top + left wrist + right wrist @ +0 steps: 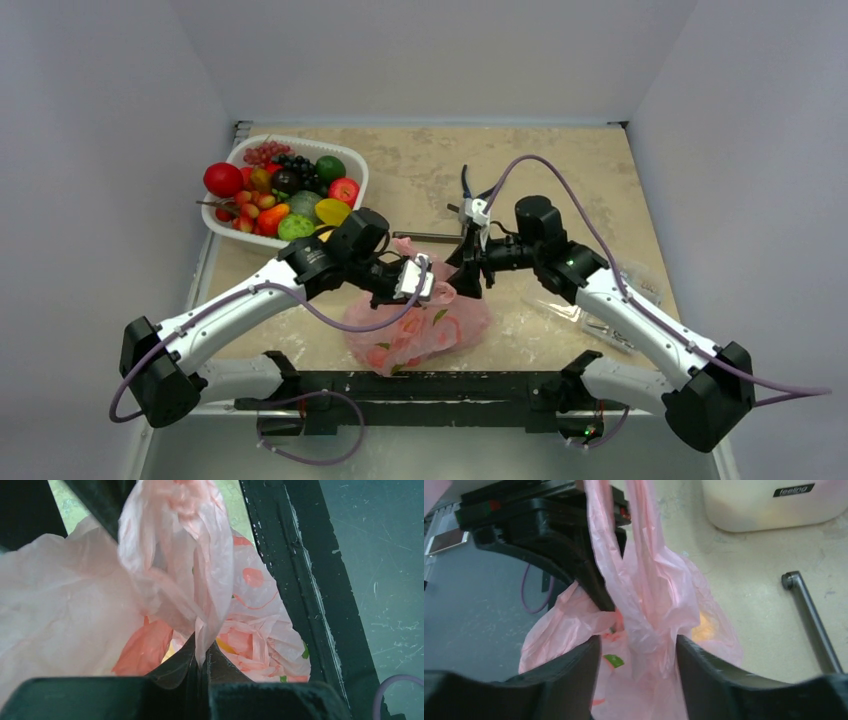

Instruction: Place the fake fruits into the plastic bag and tie a complex knot

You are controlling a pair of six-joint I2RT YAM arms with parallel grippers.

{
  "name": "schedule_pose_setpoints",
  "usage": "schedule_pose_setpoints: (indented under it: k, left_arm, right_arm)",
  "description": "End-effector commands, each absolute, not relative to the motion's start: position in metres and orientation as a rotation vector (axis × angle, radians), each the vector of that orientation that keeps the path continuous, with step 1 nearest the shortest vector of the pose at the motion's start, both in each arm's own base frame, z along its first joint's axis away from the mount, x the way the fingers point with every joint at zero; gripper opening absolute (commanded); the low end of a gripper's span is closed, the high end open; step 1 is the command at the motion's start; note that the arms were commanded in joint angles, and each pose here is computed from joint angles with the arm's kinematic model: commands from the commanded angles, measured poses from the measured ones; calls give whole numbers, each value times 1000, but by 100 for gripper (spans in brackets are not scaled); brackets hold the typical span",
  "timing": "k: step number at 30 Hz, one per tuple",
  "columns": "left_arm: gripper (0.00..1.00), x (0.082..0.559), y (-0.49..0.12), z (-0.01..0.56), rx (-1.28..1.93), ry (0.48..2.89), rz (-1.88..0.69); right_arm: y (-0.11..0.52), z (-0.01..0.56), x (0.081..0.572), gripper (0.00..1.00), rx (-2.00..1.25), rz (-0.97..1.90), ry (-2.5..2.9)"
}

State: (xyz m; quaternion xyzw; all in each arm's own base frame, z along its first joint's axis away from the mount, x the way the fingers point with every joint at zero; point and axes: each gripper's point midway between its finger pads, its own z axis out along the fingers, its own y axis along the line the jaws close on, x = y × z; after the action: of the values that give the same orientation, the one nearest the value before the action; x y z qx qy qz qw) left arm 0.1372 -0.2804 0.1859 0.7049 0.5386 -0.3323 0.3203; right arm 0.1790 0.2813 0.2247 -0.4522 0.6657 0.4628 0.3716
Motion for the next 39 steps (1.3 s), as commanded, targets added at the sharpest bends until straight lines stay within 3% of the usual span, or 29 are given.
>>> schedule_pose_setpoints:
  k: [1,5,12,27,30,36,37,39]
  left_arm:
    - [0,142,-284,200,1807,1404,-861]
    - [0,144,-284,197,1801,1412,-857]
    - [0,150,-285,201,1777,1415,-875]
    - [0,167,-298,196,1798,1465,-831]
    - [0,164,-299,197,1810,1443,-823]
    - [0,161,-302,203,1811,1424,-828]
    - [3,161,-302,207,1799,1434,-827]
    - [28,161,-296,217,1770,1450,-811]
  right_arm:
    - [272,233,159,64,-1275,1167,1609]
    - [264,228,153,87,-1317,1125,1594]
    - [267,234,152,99,-1381,1124,1530]
    - [285,251,163,97,-1329,1169,1486]
    - [286,250,166,82,-1306,1161,1495]
    - [283,240,173,22,-1298,1098,1515]
    - [282,239,174,14,-1296,1092,1519]
    - [281,238,177,2,-1287,1066,1527]
